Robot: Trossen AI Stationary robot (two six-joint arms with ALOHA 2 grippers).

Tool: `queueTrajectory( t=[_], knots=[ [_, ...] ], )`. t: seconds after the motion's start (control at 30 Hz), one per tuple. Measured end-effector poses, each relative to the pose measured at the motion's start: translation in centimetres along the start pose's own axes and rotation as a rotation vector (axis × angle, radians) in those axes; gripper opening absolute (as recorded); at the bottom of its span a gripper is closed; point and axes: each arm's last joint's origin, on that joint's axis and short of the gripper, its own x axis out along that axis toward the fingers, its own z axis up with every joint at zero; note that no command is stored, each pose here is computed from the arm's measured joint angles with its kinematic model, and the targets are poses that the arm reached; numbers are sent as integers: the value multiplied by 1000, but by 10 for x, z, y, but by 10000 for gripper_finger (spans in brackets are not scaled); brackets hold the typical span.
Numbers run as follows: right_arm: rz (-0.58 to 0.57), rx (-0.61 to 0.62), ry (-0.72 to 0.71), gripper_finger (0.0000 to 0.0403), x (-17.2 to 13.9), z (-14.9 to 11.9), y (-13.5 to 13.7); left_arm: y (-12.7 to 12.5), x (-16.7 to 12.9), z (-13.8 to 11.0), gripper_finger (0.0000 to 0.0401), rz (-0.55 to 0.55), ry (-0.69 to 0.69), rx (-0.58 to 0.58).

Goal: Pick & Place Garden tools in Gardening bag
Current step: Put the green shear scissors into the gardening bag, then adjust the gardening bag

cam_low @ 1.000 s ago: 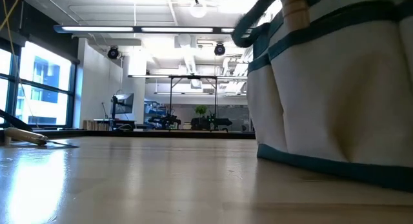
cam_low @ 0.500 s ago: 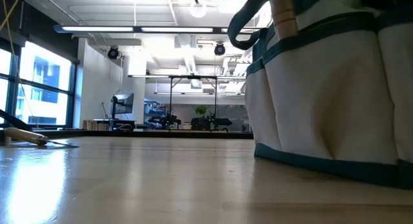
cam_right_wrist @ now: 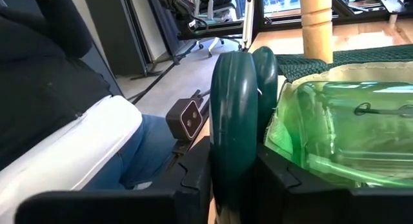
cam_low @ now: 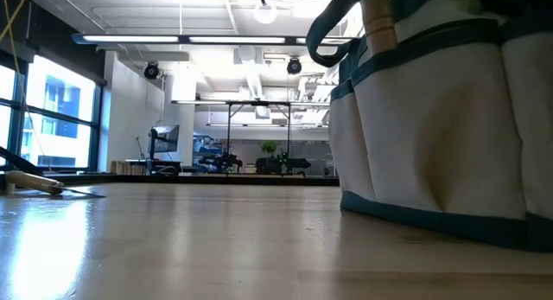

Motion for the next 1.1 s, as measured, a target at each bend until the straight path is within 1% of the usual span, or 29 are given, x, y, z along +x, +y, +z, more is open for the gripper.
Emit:
queueTrajectory(
  t=[0.17,0.3,0.5,0.77,0.9,1.1],
  knots=[
    [-3,6,-7,82,0,0,0,0,0,0,209,-2,1,0],
    [-6,43,-16,99,0,1,0,0,0,0,209,-5,1,-1],
    [-34,56,-38,145,-2,5,0,0,0,0,209,-5,2,-2],
    [-74,-19,-136,213,-14,24,2,0,0,-1,209,-5,7,0],
    [-58,-40,-194,230,-22,37,4,0,0,-1,209,-5,12,2],
    [19,-74,-291,232,-37,53,18,1,0,-5,209,0,49,-9]
  ],
)
